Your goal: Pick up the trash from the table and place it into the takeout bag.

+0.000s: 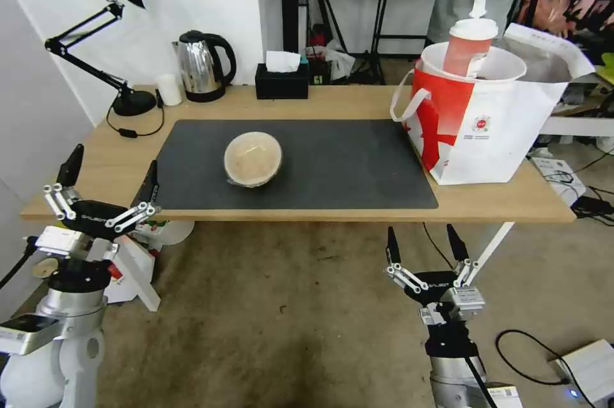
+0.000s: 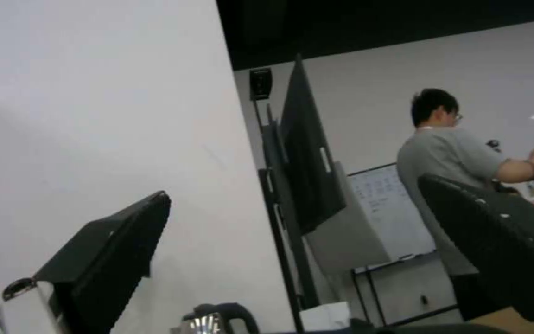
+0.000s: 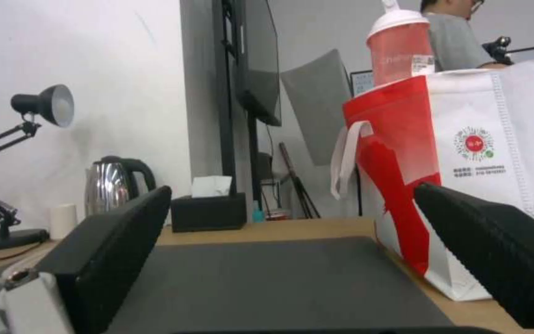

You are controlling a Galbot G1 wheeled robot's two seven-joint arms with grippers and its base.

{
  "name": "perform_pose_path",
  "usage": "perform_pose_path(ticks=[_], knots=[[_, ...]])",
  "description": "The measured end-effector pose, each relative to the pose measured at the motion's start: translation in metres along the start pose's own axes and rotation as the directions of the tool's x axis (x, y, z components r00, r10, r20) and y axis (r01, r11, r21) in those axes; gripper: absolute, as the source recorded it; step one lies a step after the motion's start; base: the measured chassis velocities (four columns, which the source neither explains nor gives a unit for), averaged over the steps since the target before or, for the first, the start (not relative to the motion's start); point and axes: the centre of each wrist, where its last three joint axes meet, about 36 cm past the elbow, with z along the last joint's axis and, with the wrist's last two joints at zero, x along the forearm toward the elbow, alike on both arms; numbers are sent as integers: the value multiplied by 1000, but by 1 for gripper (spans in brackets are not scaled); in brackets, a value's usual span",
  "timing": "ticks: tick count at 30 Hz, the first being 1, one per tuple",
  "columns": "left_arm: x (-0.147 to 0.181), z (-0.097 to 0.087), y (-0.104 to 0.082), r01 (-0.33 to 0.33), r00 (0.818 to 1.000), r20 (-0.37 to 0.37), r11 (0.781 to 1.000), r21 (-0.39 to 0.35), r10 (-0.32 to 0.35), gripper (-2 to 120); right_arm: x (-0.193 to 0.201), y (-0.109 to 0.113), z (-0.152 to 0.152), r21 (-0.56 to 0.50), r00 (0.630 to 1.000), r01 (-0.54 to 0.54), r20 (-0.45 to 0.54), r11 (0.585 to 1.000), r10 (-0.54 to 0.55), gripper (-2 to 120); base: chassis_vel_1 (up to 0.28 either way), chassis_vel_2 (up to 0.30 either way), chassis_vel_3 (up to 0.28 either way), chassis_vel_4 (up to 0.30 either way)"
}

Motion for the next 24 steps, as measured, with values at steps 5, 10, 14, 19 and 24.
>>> perform_pose_path(ticks=[5,10,14,19,24], knots=[[-2,-1,-1,-30,1000,1,1000,4,30,100,0,0,0,0,1000,0,0,1000,0,100,0,0,0,0],[-7,-2,2,-46,999,-1,999,10,46,100,0,0,0,0,1000,0,0,1000,0,100,0,0,0,0],[-19,-6,7,-71,997,0,996,48,71,100,0,0,0,0,1000,0,0,1000,0,100,0,0,0,0],[-24,-6,13,-85,996,-9,993,76,86,100,0,0,0,0,1000,0,0,1000,0,100,0,0,0,0],[-30,-5,16,-104,994,-19,986,132,107,100,0,0,0,0,1000,0,0,1000,0,100,0,0,0,0]])
